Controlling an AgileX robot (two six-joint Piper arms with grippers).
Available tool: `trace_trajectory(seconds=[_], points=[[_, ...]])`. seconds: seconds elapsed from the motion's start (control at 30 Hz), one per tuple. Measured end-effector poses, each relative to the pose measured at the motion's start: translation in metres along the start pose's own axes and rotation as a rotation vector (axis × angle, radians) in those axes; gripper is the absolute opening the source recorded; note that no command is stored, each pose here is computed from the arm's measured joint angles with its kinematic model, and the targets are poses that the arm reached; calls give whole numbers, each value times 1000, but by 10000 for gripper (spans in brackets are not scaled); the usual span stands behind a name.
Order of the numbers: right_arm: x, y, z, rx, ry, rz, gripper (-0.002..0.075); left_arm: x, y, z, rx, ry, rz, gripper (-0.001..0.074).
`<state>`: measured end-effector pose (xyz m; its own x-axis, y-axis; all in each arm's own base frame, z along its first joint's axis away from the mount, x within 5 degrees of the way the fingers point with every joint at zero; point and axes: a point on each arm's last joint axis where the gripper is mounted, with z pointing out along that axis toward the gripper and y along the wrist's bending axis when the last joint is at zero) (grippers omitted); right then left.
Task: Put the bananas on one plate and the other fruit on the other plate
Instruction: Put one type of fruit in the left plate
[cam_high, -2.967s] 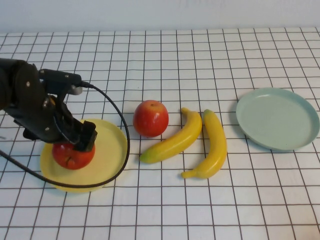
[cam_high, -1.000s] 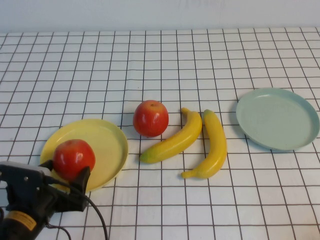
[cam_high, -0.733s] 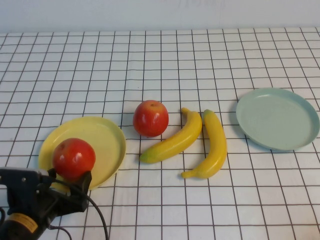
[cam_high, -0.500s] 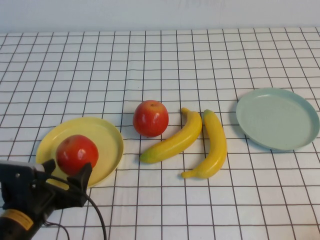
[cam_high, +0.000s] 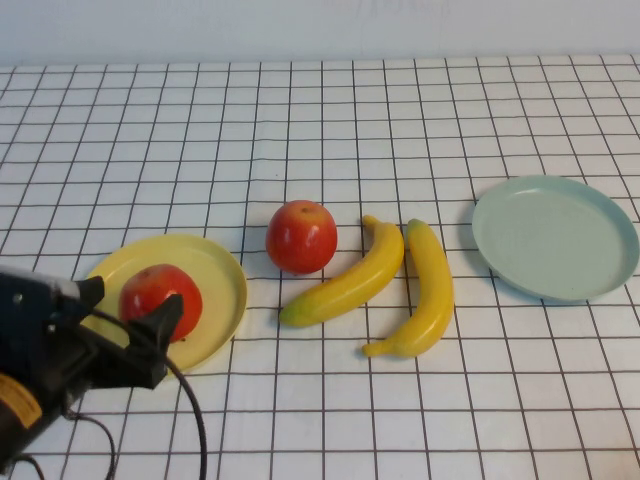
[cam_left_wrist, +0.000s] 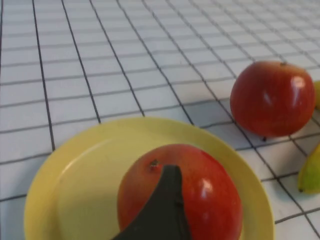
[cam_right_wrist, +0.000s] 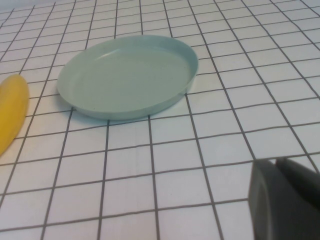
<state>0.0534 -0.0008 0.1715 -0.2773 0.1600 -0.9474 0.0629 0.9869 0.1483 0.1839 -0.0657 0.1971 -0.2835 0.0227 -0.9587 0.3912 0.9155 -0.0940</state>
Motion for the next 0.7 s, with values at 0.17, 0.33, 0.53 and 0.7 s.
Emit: trace_trajectory(seconds=[0.17,0.33,0.53,0.7], points=[[0,0,0,0,0,0,-16,-52,-1,8,-84,208,35,670],[0,0,0,0,0,0,-16,-115,-18,14,-210,235,121,670],[0,0,0,0,0,0,-16,-148,-39,51,-227,514,107,670],[0,0,0,0,0,0,-16,-150,-55,99,-142,691,66,670]])
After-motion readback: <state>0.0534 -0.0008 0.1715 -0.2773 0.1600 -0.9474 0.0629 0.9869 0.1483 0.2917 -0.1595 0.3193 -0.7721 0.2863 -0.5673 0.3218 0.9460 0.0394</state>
